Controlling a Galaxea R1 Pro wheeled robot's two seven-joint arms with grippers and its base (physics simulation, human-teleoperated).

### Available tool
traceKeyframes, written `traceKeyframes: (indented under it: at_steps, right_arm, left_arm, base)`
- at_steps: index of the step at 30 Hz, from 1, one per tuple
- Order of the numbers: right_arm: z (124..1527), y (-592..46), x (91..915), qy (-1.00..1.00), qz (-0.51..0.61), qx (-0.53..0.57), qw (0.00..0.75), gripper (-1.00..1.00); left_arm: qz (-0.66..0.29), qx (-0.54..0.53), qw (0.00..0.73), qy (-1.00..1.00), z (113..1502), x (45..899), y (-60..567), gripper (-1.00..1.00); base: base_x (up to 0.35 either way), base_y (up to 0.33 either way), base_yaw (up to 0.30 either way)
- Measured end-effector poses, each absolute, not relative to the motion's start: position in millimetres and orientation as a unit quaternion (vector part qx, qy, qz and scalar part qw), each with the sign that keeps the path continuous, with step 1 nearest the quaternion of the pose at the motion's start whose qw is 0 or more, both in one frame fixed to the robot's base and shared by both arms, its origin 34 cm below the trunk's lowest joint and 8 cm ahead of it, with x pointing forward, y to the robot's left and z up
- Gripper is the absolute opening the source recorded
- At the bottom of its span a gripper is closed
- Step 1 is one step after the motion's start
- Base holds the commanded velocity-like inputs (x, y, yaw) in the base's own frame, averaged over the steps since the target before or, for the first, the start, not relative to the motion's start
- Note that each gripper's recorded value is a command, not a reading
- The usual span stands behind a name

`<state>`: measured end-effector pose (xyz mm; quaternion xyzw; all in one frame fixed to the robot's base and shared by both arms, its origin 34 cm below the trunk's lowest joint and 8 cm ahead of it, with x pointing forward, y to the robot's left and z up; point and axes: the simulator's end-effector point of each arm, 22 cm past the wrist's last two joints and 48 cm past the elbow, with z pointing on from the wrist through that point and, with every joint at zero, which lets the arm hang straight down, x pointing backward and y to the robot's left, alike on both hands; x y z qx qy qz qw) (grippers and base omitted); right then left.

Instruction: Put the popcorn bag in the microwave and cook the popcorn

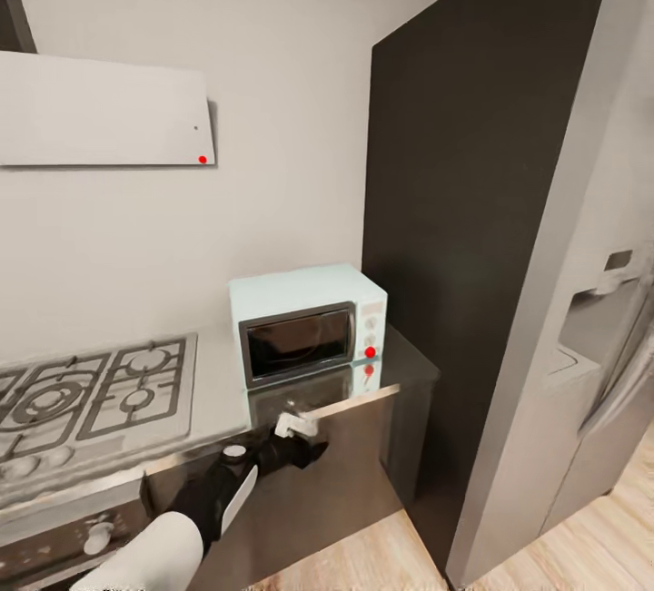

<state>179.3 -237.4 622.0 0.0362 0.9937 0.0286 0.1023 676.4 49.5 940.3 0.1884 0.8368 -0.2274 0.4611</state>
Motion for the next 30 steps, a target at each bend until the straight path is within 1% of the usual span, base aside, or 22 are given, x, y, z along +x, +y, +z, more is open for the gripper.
traceKeyframes:
  at_steps: [3,5,6,7,9,12,13,14,15,17,18,19,24,30]
  right_arm:
    - [622,-237,179,0.994,0.029,0.036,0.103,1.00]
    - [622,-238,179,0.994,0.028,0.036,0.103,1.00]
    - [622,-237,179,0.994,0.028,0.036,0.103,1.00]
    - [622,-238,179,0.994,0.028,0.036,0.102,1.00]
    - [622,-238,179,0.994,0.028,0.036,0.103,1.00]
    - [622,-238,179,0.994,0.028,0.036,0.103,1.00]
    - [622,-238,179,0.994,0.028,0.036,0.103,1.00]
    - [622,-238,179,0.994,0.028,0.036,0.103,1.00]
    - [622,-238,179,0.994,0.028,0.036,0.103,1.00]
    - [622,-238,179,0.994,0.028,0.036,0.103,1.00]
    - [622,-238,179,0.994,0.027,0.036,0.103,1.00]
    - [622,-238,179,0.994,0.027,0.036,0.103,1.00]
    - [622,-238,180,0.993,0.026,0.037,0.105,1.00]
    - [623,-239,183,0.993,0.025,0.040,0.111,1.00]
  left_arm:
    - [-0.217,0.176,0.423,0.862,902,658,60,1.00]
    - [-0.183,0.154,0.373,0.896,852,631,83,1.00]
    - [-0.152,0.137,0.336,0.919,818,607,103,1.00]
    - [-0.107,0.119,0.301,0.940,788,585,137,1.00]
    - [-0.051,0.097,0.264,0.958,757,555,194,1.00]
    - [0.002,0.074,0.169,0.983,696,452,275,1.00]
    - [0.019,0.068,0.124,0.990,674,397,306,1.00]
    - [0.027,0.065,0.081,0.994,657,342,322,1.00]
    - [0.031,0.064,0.042,0.997,643,288,331,1.00]
    - [0.032,0.063,-0.005,0.997,632,221,337,1.00]
    - [0.034,0.063,-0.040,0.997,627,167,340,1.00]
    - [0.035,0.064,-0.063,0.995,625,132,342,1.00]
    - [0.037,0.061,-0.116,0.991,628,78,343,1.00]
    - [0.033,0.045,-0.120,0.991,628,71,339,1.00]
  base:
    - [-0.117,0.000,0.000]
    - [-0.028,0.000,0.000]
    - [-0.010,0.000,0.000]
    - [-0.006,0.000,0.000]
    - [-0.002,0.000,0.000]
    - [0.000,0.000,0.000]
    - [0.000,0.000,0.000]
    - [0.000,0.000,0.000]
    - [0.000,0.000,0.000]
    - [0.000,0.000,0.000]
    - [0.000,0.000,0.000]
    - [0.000,0.000,0.000]
    - [0.000,0.000,0.000]
    - [0.000,0.000,0.033]
